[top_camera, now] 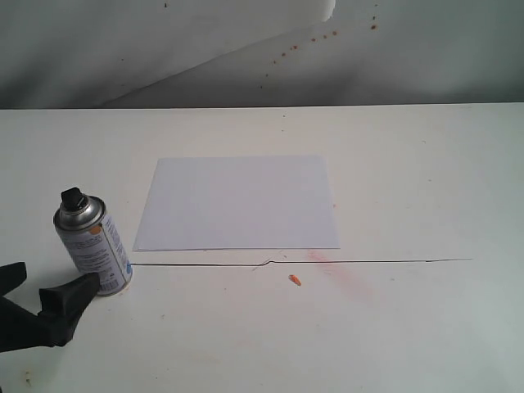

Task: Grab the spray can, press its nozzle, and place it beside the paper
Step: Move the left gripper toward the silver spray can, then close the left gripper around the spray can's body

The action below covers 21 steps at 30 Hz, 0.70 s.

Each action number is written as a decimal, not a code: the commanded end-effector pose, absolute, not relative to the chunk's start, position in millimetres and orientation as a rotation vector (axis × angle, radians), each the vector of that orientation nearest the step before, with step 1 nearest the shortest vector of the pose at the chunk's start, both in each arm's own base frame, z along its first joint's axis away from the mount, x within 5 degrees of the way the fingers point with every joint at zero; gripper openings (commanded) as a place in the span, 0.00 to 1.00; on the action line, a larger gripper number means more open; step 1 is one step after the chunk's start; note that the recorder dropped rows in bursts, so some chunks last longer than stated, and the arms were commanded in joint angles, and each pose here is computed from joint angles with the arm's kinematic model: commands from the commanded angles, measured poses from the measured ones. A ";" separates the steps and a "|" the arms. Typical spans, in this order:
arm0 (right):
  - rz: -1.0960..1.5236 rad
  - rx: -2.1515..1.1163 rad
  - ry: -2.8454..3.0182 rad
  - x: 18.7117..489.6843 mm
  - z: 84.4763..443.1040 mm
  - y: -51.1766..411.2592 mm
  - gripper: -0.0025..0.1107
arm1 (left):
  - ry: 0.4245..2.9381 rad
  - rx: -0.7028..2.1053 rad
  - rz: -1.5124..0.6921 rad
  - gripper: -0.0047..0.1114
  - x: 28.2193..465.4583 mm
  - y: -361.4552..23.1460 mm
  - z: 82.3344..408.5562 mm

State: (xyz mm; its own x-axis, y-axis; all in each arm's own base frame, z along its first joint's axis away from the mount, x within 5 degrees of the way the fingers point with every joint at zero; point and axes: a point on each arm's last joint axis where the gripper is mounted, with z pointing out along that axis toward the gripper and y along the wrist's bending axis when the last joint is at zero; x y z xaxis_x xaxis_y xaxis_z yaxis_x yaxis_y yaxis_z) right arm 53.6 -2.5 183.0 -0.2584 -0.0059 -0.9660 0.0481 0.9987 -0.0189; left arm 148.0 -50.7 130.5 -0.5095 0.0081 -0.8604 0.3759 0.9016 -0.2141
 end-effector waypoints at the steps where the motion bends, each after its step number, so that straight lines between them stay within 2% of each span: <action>1: -0.069 0.030 1.825 53.4 182.4 -3.3 0.02 | 2.072 0.278 -0.464 0.94 151.1 -51.7 125.9; 21: -0.069 0.030 1.825 53.4 182.4 -3.3 0.02 | 2.030 0.302 -0.496 0.94 176.5 -58.5 118.5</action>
